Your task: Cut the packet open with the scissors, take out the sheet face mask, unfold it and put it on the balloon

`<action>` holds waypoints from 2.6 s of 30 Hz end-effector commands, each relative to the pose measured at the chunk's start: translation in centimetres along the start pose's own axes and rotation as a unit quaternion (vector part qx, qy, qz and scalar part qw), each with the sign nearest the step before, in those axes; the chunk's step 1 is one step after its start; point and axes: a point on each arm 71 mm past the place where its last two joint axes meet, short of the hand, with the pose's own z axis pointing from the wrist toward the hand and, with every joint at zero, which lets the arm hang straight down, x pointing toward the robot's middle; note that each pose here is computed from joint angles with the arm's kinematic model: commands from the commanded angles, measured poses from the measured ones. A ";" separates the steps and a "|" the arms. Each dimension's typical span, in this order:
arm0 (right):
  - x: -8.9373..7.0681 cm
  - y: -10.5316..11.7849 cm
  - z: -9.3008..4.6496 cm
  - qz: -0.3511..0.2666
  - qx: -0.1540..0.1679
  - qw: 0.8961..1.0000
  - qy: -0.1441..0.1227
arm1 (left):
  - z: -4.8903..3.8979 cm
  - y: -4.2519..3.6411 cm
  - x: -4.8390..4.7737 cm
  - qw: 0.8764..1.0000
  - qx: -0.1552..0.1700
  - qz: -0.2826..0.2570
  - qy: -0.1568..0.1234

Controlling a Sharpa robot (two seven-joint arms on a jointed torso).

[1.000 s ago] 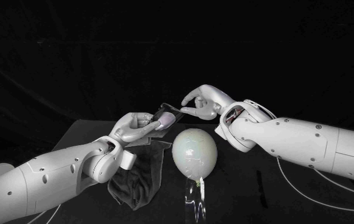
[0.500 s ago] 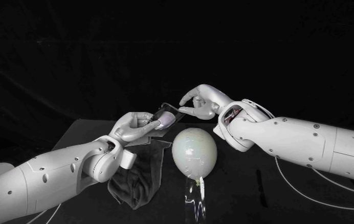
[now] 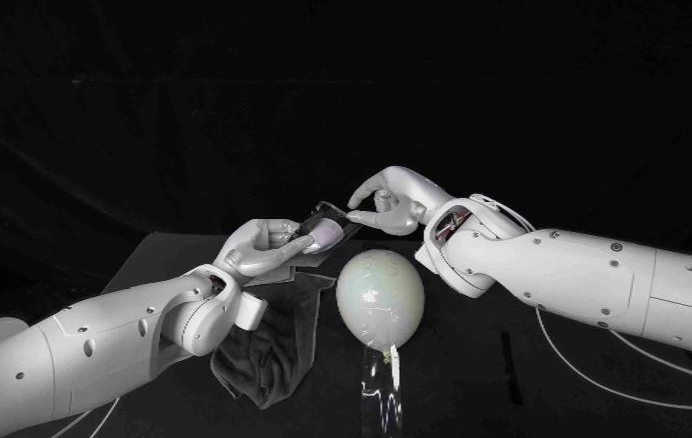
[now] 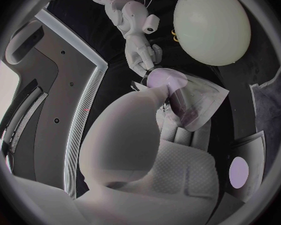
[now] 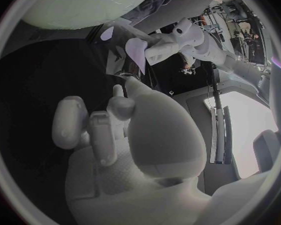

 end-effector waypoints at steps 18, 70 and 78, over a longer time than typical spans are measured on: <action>1.3 0.7 0.3 -0.017 -0.010 0.998 0.062 | 0.20 -0.38 1.05 0.997 0.019 0.064 0.040; 0.5 -0.7 -1.1 0.055 0.030 0.996 0.070 | 1.32 -2.52 1.98 0.996 0.049 0.070 0.022; 0.4 -1.2 -1.3 0.109 0.057 0.990 0.071 | 1.53 -2.52 1.55 0.997 0.047 0.059 -0.006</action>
